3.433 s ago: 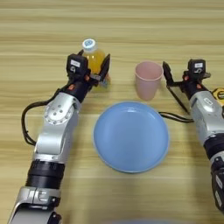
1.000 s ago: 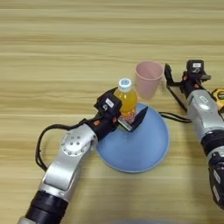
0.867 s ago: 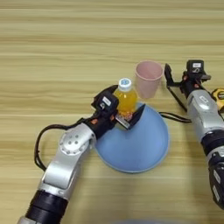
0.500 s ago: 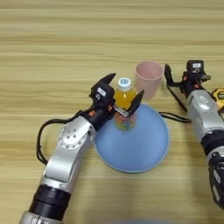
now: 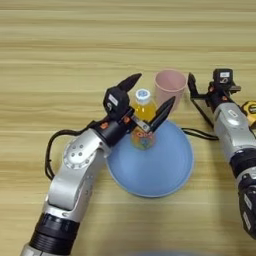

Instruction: Move the objects on the table

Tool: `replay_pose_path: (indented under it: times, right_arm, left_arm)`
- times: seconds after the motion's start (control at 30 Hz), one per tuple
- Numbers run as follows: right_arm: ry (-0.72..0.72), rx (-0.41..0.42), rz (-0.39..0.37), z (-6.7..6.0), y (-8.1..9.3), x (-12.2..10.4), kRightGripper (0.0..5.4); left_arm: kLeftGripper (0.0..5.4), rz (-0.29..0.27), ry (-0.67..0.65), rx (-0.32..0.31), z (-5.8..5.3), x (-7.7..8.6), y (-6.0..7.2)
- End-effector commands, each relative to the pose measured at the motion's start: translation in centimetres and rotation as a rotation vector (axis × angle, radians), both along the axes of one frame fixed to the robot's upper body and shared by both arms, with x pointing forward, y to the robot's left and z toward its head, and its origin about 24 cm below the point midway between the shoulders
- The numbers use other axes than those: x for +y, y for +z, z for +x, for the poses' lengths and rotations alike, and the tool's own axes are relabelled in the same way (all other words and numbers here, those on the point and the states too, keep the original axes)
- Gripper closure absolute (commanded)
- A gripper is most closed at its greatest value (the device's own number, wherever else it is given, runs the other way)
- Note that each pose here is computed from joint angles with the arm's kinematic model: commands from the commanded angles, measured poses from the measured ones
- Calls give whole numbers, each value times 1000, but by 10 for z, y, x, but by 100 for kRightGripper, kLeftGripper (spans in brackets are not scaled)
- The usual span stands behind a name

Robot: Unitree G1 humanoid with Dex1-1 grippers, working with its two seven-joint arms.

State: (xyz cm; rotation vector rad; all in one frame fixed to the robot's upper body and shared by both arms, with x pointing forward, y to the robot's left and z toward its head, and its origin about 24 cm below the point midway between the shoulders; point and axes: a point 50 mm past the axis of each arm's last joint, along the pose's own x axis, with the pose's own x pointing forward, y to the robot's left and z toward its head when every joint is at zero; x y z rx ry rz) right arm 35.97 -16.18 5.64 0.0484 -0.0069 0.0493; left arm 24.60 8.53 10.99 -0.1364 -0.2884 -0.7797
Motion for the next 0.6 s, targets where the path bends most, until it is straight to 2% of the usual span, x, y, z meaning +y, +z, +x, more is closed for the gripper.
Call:
replay_pose_path:
  times: [0.03, 0.17, 0.3, 0.43, 0.5, 0.53, 0.6]
  right_arm:
    - [2, 4, 5, 4, 5, 2, 0]
    - [2, 4, 5, 4, 5, 2, 0]
    - [3, 5, 5, 4, 4, 2, 0]
    - [4, 7, 5, 4, 4, 3, 0]
    - [4, 7, 5, 5, 4, 3, 0]
    - [4, 7, 5, 5, 4, 3, 0]
    - [3, 7, 5, 4, 4, 3, 0]
  left_arm:
    - [3, -52, 70, -46, 8, 13, 14]
    - [3, -121, 162, -82, 19, 29, 27]
    - [3, -195, 184, -116, 22, 40, 41]
    - [3, -234, 210, -136, 26, 50, 49]
    - [3, -226, 247, -136, 32, 57, 49]
    - [3, -192, 290, -131, 36, 62, 46]
    - [3, -85, 410, -99, 48, 71, 34]
